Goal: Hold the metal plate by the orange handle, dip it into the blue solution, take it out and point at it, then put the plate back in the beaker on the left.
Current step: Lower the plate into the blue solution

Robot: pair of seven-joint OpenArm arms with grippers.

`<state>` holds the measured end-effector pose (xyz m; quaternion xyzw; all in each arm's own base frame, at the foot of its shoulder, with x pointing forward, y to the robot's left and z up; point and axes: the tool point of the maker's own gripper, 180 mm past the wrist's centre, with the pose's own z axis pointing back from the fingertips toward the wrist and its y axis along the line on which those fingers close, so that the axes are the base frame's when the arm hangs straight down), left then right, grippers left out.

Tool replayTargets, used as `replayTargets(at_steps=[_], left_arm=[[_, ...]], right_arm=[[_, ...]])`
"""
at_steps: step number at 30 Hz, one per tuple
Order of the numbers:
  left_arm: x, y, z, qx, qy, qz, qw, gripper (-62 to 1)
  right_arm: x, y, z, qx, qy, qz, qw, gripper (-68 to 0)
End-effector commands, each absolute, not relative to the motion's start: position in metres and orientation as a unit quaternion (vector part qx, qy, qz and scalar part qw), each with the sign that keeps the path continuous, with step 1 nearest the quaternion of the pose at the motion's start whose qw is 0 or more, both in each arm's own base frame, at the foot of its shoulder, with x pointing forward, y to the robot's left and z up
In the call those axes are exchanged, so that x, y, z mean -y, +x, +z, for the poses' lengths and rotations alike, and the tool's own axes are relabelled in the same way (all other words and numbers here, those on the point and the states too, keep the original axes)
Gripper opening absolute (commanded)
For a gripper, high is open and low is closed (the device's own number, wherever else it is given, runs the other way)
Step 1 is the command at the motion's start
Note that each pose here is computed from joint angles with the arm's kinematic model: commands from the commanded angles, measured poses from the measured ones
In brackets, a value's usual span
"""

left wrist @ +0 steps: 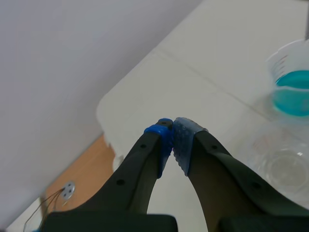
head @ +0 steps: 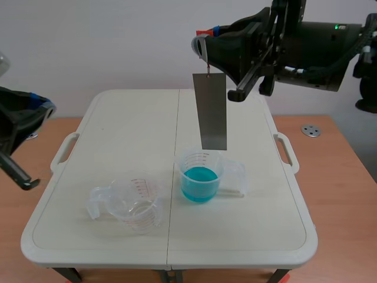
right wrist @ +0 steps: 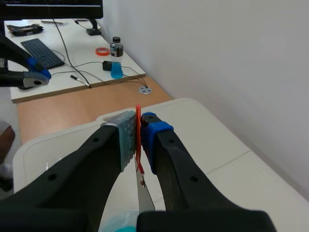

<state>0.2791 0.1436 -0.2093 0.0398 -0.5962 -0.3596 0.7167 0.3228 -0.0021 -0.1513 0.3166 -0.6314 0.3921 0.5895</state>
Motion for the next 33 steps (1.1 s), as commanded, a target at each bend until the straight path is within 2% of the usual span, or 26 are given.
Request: replayTargets(at_steps=[1, 9, 14, 20, 25, 33], left_arm=[[-0.155, 0.274, -0.214, 0.594, 0.047, -0.346, 0.725, -58.2], [-0.219, 0.236, -0.242, 0.533, 0.124, -0.302, 0.780, -58.2], [-0.238, 0.200, -0.274, 0.471, 0.130, -0.297, 0.820, -58.2], [-0.253, 0.155, -0.317, 0.400, 0.092, -0.260, 0.874, -58.2], [-0.252, 0.120, -0.355, 0.341, 0.046, -0.254, 0.904, -58.2], [-0.215, 0.055, -0.405, 0.275, -0.049, -0.249, 0.927, -58.2]], right_arm=[[0.001, 0.327, -0.136, 0.649, 0.320, 0.387, 0.572, -66.2], [-0.001, 0.333, -0.149, 0.643, 0.319, 0.378, 0.585, -66.2], [-0.001, 0.337, -0.157, 0.639, 0.314, 0.376, 0.593, -66.2], [0.003, 0.342, -0.174, 0.624, 0.321, 0.366, 0.611, -66.2], [0.007, 0.348, -0.192, 0.612, 0.325, 0.346, 0.632, -66.2], [0.007, 0.354, -0.222, 0.597, 0.332, 0.327, 0.653, -66.2]])
